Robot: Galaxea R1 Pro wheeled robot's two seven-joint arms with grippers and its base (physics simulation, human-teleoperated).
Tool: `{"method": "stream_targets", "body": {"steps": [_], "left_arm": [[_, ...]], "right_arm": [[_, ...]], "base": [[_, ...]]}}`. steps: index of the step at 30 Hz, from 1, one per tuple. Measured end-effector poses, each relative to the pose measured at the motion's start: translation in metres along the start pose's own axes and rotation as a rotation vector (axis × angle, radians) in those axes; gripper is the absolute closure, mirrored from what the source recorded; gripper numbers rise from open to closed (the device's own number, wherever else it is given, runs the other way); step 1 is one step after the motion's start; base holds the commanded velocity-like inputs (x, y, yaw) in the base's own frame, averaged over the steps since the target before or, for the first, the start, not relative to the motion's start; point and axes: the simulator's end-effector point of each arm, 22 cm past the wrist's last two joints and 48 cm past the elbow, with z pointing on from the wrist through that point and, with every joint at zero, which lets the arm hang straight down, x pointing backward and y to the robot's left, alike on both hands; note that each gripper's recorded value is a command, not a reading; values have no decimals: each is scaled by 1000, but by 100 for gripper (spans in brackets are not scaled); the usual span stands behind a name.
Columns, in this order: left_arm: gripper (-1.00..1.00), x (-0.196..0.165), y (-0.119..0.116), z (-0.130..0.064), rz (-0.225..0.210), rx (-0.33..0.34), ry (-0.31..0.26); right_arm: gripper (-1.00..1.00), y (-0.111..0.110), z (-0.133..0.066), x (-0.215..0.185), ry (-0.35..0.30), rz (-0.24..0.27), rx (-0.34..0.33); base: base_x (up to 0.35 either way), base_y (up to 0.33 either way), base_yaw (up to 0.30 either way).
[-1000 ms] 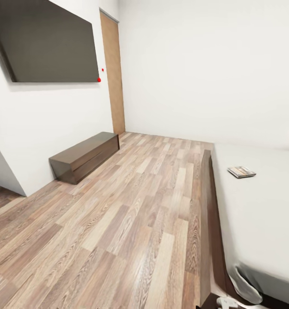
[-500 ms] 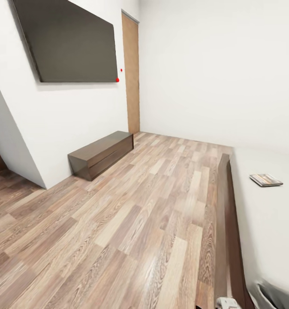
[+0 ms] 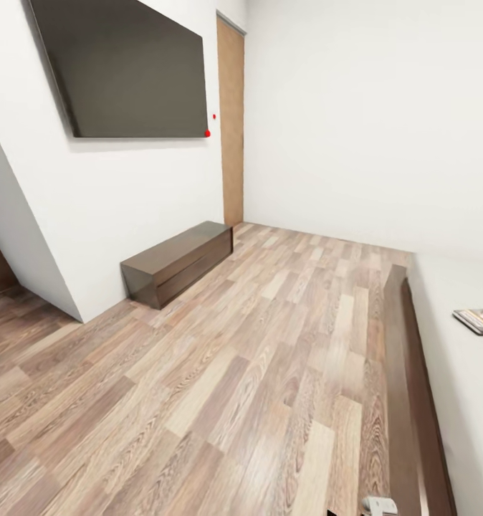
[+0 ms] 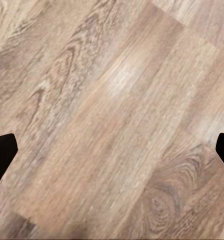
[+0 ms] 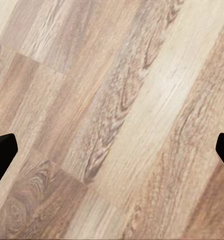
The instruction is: In the bedroom, move the book from the bed onto either nightstand, and place the two sandals side by side next to the bed.
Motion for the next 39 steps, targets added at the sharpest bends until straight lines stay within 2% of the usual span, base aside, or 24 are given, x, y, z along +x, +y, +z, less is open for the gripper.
{"method": "stream_targets", "body": {"steps": [26,39], "left_arm": [[-100,0,0,0,0,0,0],[-100,0,0,0,0,0,0]], "right_arm": [[-100,0,0,0,0,1,-1],[-100,0,0,0,0,0,-1]], "base": [[319,116,0],[319,12,0]]}}
